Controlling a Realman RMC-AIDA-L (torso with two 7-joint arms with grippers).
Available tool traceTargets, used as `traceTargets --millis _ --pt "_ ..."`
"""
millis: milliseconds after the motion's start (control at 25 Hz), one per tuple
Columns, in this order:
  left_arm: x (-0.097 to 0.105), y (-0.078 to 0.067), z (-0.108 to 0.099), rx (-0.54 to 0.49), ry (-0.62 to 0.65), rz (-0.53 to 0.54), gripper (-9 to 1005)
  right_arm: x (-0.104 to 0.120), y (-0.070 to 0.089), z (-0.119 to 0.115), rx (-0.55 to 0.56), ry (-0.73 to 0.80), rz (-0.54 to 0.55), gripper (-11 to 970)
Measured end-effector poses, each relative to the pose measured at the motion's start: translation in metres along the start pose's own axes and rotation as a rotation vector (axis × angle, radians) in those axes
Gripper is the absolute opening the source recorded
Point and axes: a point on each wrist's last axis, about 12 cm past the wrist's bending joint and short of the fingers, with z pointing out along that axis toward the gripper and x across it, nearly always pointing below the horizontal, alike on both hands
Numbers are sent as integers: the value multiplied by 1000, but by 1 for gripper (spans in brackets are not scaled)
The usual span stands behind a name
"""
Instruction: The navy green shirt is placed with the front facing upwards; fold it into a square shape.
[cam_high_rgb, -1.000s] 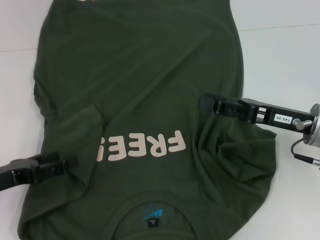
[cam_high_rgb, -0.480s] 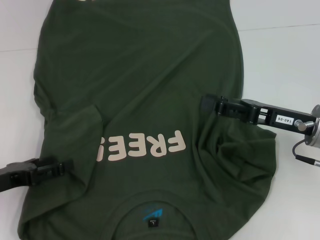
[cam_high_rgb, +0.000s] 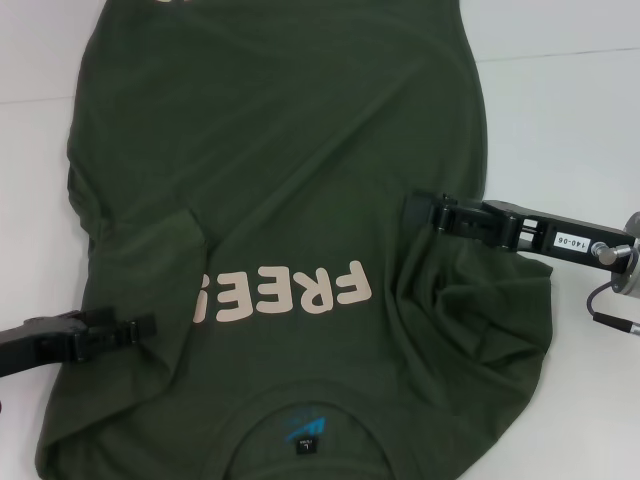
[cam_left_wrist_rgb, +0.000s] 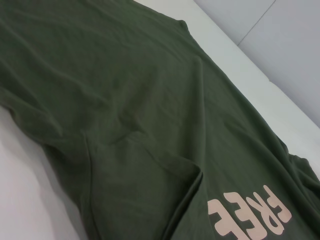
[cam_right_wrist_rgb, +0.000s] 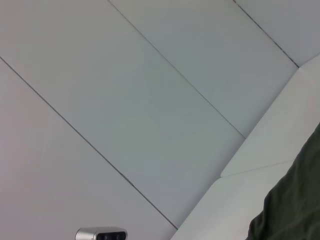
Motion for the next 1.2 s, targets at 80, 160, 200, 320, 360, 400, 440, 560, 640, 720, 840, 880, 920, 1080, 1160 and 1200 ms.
traceTargets --millis 80,160,200,320,360,400,440,560,640,720,840,880,920,1080,1160,1200 --pt "0 0 0 -1 0 0 900 0 0 0 0 0 0 911" --pt "-1 0 1 0 0 1 900 0 0 0 0 -1 1 911" --pt "-1 0 1 2 0 2 900 0 0 0 0 -1 0 911" --pt "-2 -1 1 3 -4 1 900 0 0 0 0 -1 0 911" --pt "-2 0 1 1 -7 0 900 0 0 0 0 -1 0 911" --pt "-3 0 0 -2 -12 -1 899 0 0 0 0 -1 0 911" --pt "-3 1 -2 -7 -18 -3 899 0 0 0 0 -1 0 911" --pt "-5 4 -6 -21 -30 -5 899 0 0 0 0 -1 0 911" --pt "-5 5 -6 -26 -32 -6 899 0 0 0 0 -1 0 911" --pt "-5 5 -6 -29 -30 -5 899 0 0 0 0 -1 0 911" --pt "-5 5 -6 -28 -27 -3 899 0 0 0 0 -1 0 911" --pt "-5 5 -6 -26 -25 -3 899 0 0 0 0 -1 0 911" --pt "-5 4 -5 -24 -23 -2 899 0 0 0 0 -1 0 911" --pt "-4 3 -3 -17 -17 -2 899 0 0 0 0 -1 0 911" --pt "-3 2 -2 -15 -17 -3 899 0 0 0 0 -1 0 911" --pt "-4 2 -1 -13 -17 -3 899 0 0 0 0 -1 0 911"
